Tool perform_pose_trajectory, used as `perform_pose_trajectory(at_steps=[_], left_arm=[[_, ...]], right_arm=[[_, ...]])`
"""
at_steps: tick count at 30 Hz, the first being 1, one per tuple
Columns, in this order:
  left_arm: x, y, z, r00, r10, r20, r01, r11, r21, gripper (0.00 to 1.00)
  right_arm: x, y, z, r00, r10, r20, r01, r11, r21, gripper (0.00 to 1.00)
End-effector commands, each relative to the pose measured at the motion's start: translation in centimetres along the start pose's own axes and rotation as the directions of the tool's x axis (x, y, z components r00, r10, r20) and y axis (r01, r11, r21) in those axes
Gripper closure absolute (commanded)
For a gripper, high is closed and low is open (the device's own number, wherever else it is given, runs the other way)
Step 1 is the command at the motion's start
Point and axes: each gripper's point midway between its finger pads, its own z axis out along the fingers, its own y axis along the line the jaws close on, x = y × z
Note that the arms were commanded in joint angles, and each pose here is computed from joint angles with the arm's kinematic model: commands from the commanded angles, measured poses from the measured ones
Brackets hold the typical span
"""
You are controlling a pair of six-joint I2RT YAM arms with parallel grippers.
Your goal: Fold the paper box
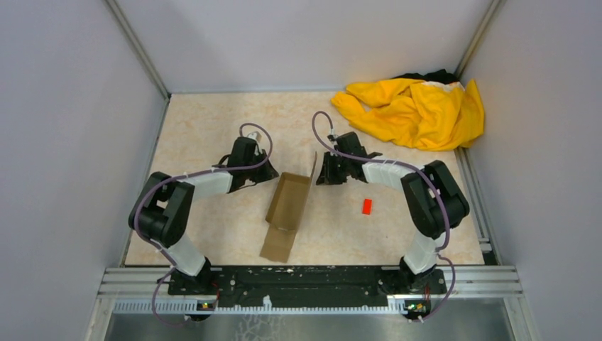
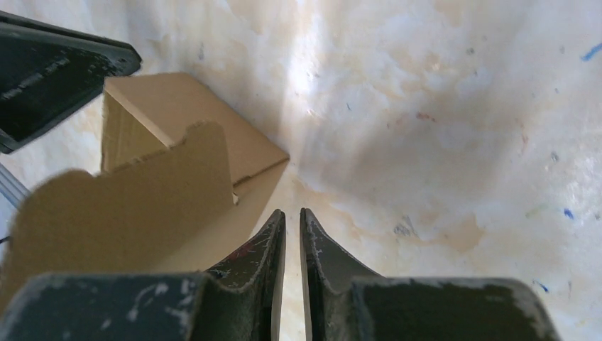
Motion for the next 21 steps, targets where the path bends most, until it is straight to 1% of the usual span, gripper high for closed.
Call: perform_pose_trajectory(at_steps=[1,8,11,14,16,17,21], left_arm=[[-0.9,-1.0,0.6,0.999,0.024,0.025,-0.024,1.0,0.01,0.81],[-0.5,-1.1,0.5,0.999,0.031,0.021,-0.031,1.0,0.0,0.81],[-0.4,0.0,0.1,0.999,0.046,0.026,-0.045,0.998,-0.049,0.79],[-0.6,2.7,-1.0,0.997,0.056,0.045,-0.048,0.986,-0.157,0.73],[-0.6,4.4,-2.0,0.997,0.048,0.054,-0.036,0.978,-0.204,0.67],[-0.6,5.1,-2.6,0.997,0.044,0.063,-0.029,0.974,-0.225,0.65],[-1.0,6.5,-5.4,0.992,0.043,0.117,-0.007,0.958,-0.286,0.58]], right_arm=[[-3.2,2.9,0.4,0.997,-0.037,0.071,0.043,0.996,-0.083,0.87],[-3.8,4.4,1.1,0.997,-0.053,0.064,0.06,0.992,-0.11,0.87],[-4.1,4.9,1.4,0.996,-0.056,0.064,0.064,0.99,-0.122,0.87],[-4.5,5.2,1.6,0.996,-0.059,0.064,0.067,0.989,-0.129,0.87],[-4.7,5.5,1.9,0.996,-0.064,0.06,0.072,0.988,-0.139,0.87],[-4.8,5.7,2.0,0.996,-0.067,0.056,0.074,0.987,-0.145,0.87],[-5.2,7.0,2.8,0.995,-0.088,0.041,0.094,0.981,-0.169,0.87]])
